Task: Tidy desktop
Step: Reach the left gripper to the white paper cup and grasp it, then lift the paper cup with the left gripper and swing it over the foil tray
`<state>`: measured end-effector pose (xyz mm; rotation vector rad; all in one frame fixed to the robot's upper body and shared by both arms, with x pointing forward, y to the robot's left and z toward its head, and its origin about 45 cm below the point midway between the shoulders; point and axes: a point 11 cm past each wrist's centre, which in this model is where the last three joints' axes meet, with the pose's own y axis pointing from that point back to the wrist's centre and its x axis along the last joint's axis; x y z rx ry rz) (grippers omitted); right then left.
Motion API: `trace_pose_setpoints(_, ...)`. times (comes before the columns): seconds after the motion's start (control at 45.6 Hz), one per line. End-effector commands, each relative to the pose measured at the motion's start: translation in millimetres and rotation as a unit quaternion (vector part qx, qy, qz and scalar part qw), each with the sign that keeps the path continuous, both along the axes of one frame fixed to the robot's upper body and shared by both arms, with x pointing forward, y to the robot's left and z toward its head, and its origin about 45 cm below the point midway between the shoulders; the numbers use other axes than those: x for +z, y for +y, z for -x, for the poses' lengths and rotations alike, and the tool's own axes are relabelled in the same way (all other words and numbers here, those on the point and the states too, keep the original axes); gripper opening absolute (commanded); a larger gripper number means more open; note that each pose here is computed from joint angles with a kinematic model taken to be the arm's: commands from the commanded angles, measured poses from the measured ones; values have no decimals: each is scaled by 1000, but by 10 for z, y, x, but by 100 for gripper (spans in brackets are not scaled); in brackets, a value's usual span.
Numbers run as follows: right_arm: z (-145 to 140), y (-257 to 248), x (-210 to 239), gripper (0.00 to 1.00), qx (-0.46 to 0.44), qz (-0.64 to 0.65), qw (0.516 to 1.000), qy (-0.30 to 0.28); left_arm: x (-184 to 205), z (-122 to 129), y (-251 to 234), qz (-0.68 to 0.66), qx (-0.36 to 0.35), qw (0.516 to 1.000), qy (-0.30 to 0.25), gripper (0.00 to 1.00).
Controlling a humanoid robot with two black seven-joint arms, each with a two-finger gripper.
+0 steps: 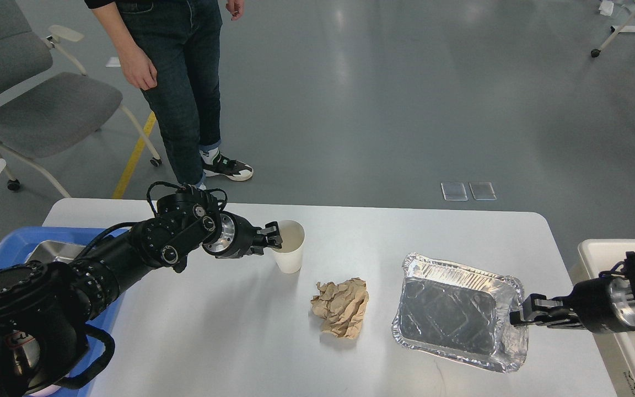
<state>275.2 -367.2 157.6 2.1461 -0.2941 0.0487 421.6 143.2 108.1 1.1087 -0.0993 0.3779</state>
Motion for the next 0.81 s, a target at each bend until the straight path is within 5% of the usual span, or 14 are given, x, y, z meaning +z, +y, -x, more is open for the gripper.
trace_pose_setpoints(0.0, 3, -1, 1, 0, -1, -1, 1000, 0, -39, 32, 25, -18, -13, 1000, 4, 7)
trace_pose_setpoints(0.088, 4, -2, 1, 0, 0, 0, 1000, 0, -63, 48, 44, -23, -15, 1000, 7, 0)
trace_pose_setpoints(0.46, -17, 2, 33, 0, -2, -2, 1000, -4, 180, 59, 467, 6, -42, 999, -2, 0)
trace_pose_setpoints(0.789, -72, -13, 114, 0, -5, -5, 1000, -13, 893, 682, 1743, 12, -50, 998, -37, 0)
